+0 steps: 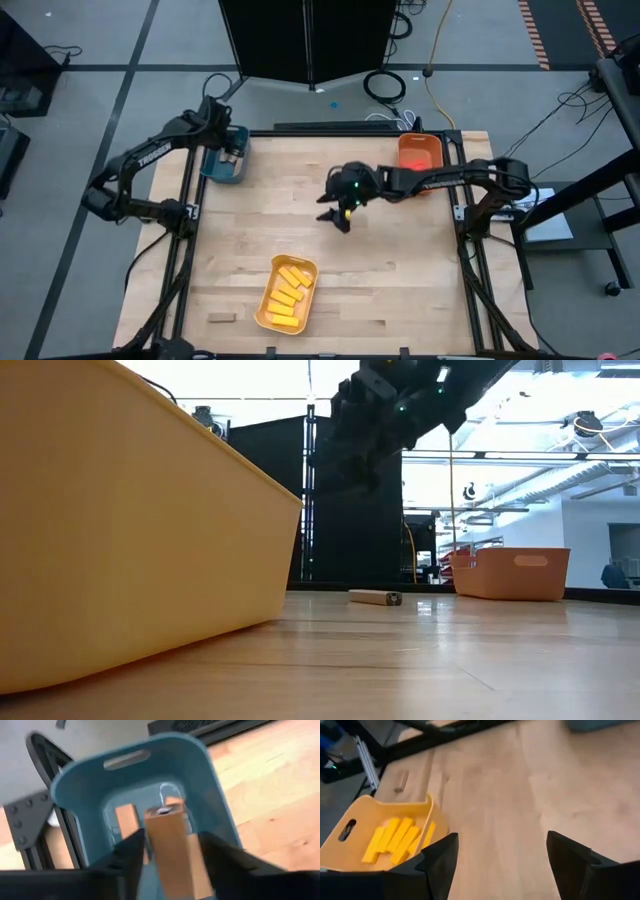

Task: Sort blocks
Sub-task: Put the brown block into the blue bin

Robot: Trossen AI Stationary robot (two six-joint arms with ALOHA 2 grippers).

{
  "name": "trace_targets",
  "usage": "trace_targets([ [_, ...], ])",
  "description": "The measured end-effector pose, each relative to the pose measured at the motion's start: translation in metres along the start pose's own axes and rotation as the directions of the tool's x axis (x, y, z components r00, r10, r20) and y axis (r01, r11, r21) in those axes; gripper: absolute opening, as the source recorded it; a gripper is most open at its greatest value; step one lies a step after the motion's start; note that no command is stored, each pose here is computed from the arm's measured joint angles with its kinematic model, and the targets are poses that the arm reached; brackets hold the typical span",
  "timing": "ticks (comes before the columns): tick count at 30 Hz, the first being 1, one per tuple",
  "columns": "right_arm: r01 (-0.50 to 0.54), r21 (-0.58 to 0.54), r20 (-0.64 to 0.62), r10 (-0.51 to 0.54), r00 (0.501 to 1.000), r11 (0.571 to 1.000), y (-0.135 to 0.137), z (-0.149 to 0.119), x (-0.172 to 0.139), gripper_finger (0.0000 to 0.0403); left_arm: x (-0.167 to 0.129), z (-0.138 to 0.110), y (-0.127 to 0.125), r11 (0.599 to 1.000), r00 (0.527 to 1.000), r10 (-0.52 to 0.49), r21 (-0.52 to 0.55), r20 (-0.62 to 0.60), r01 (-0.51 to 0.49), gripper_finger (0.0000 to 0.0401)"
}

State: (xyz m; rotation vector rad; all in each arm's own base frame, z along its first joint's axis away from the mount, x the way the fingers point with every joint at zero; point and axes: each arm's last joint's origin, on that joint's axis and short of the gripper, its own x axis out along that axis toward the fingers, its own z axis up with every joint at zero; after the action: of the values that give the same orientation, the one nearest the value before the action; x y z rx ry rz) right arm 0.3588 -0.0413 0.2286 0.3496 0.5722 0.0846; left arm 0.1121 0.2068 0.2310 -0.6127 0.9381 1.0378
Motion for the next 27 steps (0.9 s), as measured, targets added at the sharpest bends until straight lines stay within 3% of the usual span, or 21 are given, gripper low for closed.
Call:
trace_targets([
  [3,0.047,0.013,-0.041,-0.047,0.998,0.999,0.018,-0.009,0.006,0.024,0.005,-0.001,0.0,1.0,0.999,0.004,-0.027,-0.036,-0.005,0.0252],
  [6,0.099,-0.018,-0.059,-0.1,0.993,0.995,0.038,-0.018,0.01,0.024,0.006,-0.004,0.0,1.0,0.998,0.006,-0.028,-0.063,-0.008,0.0293],
  [11,0.103,-0.022,-0.068,-0.104,0.992,0.994,0.067,-0.029,0.014,0.024,-0.012,-0.003,-0.003,1.0,0.999,-0.019,0.0,-0.03,0.019,0.0301],
  [15,0.071,0.012,-0.136,-0.068,0.988,0.997,0.09,-0.043,0.016,0.024,-0.044,-0.01,-0.016,0.979,0.979,-0.194,0.078,0.067,0.189,0.0286],
  [17,0.046,0.03,-0.155,-0.041,0.987,0.998,0.103,-0.05,0.016,0.024,-0.065,-0.016,-0.026,0.938,0.935,-0.336,0.133,0.112,0.321,0.0279],
  [20,-0.003,0.048,-0.129,0.009,0.992,0.999,0.126,-0.055,0.016,0.024,-0.092,-0.033,-0.043,0.836,0.837,-0.532,0.239,0.129,0.494,0.0272],
  [27,-0.081,0.046,-0.011,0.081,0.997,0.996,0.165,-0.061,0.012,0.024,-0.136,-0.079,-0.081,0.609,0.658,-0.752,0.437,0.05,0.662,0.0269],
])
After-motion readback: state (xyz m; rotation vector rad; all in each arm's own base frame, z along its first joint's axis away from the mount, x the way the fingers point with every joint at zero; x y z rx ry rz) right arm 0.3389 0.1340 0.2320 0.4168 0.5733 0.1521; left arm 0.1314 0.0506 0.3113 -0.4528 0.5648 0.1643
